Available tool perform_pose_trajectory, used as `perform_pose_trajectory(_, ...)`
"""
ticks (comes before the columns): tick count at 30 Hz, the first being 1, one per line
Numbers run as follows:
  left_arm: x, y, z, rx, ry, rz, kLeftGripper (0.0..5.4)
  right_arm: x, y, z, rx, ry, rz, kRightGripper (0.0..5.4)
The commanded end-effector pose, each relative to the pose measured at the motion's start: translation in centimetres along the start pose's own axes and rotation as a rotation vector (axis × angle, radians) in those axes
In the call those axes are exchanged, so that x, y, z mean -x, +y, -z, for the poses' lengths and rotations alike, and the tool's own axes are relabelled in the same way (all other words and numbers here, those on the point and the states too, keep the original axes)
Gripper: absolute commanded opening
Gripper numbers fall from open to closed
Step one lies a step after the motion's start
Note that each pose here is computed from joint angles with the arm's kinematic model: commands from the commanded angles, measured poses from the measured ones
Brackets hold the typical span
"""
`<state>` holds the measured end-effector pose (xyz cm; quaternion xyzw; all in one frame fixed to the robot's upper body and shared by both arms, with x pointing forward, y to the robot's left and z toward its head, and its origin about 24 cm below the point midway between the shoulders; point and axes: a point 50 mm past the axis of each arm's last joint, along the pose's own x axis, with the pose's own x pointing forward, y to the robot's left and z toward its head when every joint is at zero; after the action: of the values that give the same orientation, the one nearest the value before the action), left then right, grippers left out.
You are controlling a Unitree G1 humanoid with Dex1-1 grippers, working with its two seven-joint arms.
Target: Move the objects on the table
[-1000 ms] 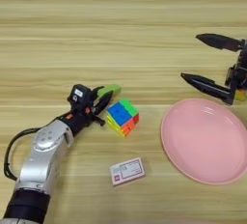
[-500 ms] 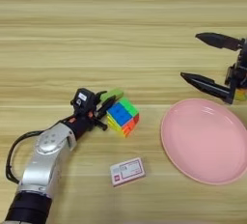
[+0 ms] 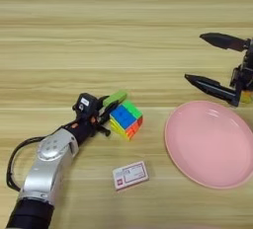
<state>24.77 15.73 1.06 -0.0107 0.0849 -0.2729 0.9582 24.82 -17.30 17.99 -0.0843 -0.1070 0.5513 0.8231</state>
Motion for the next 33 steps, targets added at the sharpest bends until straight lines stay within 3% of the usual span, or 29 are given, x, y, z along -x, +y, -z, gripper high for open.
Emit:
perform_pose_trajectory(1,0.4,-0.1,1.3,0.002,0.068,-0.012,1.7,0.0,0.1,-0.5,0.019,-0.007,-0.017,5.4)
perform_pose_trajectory(8,0.3,0.0,1.1,-0.021,0.05,-0.015,2.29,0.0,0.1,-0.3,0.017,-0.027,0.033,5.4)
perform_pose_trajectory(14,0.3,0.3,-1.2,-0.039,-0.072,-0.012,2.9,-0.5,-0.9,-1.3,0.054,-0.1,0.175,5.4)
perform_pose_trajectory(18,0.6,1.0,-3.4,-0.068,-0.193,-0.042,3.41,-0.8,-1.3,-1.3,0.079,-0.123,0.265,5.4)
perform_pose_trajectory(23,1.0,2.2,-6.0,-0.124,-0.359,-0.139,3.94,-0.9,-2.3,-1.3,0.1,-0.16,0.408,5.4)
perform_pose_trajectory(27,1.1,2.2,-7.7,-0.172,-0.477,-0.222,4.25,-0.4,-3.4,-1.5,0.164,-0.179,0.565,5.4)
perform_pose_trajectory(31,0.8,2.9,-8.2,-0.2,-0.503,-0.38,4.71,0.2,-3.8,-1.5,0.236,-0.17,0.668,5.4)
perform_pose_trajectory(33,0.8,3.4,-8.1,-0.212,-0.507,-0.462,4.9,0.7,-3.9,-1.3,0.246,-0.167,0.717,5.4)
